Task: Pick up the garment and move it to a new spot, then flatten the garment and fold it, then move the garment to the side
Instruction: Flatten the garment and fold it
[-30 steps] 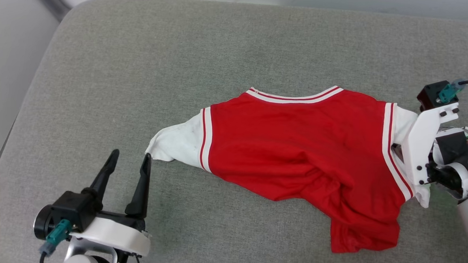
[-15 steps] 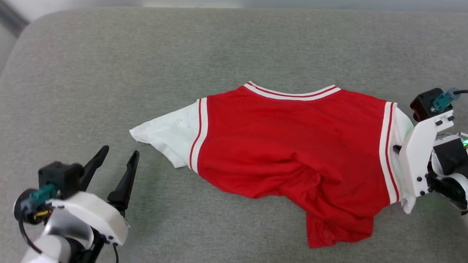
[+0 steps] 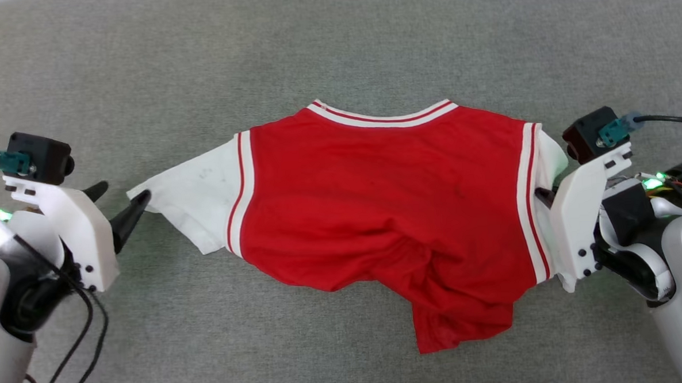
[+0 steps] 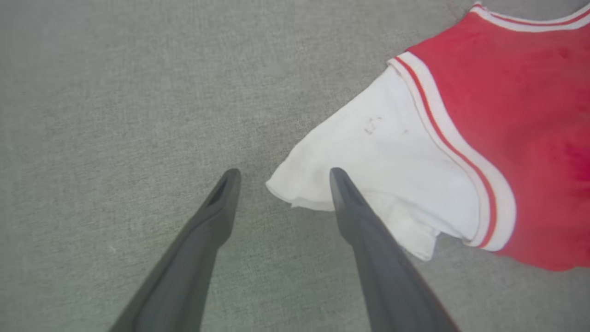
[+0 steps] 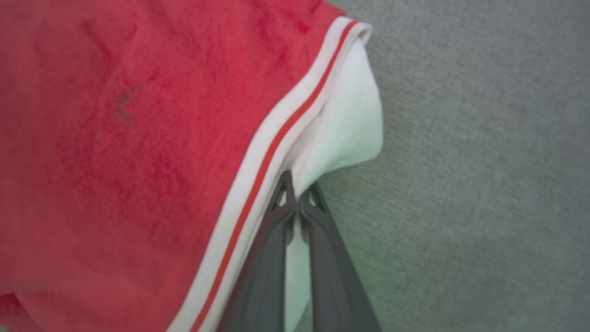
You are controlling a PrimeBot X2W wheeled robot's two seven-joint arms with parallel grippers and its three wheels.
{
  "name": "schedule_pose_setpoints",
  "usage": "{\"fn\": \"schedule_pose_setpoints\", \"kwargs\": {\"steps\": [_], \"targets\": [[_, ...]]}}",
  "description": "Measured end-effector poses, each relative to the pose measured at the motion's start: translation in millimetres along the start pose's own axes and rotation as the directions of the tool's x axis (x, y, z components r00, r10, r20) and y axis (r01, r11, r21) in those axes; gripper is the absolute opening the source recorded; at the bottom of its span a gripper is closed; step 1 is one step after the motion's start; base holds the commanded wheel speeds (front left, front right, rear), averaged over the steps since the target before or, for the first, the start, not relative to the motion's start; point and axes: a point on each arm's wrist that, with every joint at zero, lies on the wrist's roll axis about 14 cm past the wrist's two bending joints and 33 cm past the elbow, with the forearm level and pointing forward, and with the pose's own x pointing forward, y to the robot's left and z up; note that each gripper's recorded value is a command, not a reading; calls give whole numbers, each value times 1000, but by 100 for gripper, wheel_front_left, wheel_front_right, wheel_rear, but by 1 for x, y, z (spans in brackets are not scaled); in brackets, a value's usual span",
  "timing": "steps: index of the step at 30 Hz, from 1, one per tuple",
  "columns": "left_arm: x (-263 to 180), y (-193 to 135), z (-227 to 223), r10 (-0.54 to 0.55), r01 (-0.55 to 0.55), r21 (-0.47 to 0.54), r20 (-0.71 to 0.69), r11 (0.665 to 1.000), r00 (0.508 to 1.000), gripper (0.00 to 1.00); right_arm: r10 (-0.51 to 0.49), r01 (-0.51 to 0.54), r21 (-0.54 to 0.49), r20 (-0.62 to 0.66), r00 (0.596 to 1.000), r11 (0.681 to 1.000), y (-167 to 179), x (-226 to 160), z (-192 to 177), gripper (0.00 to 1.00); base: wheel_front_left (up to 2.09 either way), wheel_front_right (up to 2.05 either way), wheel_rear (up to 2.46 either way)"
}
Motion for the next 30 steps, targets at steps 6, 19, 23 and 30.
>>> {"fn": "schedule_pose_setpoints", "kwargs": {"steps": [6,19,23,30], "targets": [[18,5,-16,-9,8,-11,-156,1000,988,100,7,-7,-5,0,1000,1000,2,4,1,0,0,0,0],[42,0,-45,-37,42,9,-322,999,946,100,-3,3,-10,2,1000,1000,-6,10,1,0,0,0,0],[41,-9,-52,-83,81,-19,-382,997,921,24,-7,7,-13,3,1000,1000,-7,11,1,0,0,0,0],[37,-25,-53,-135,127,-46,-362,991,922,0,-18,18,-21,14,1000,1000,-8,8,4,0,0,0,0]]}}
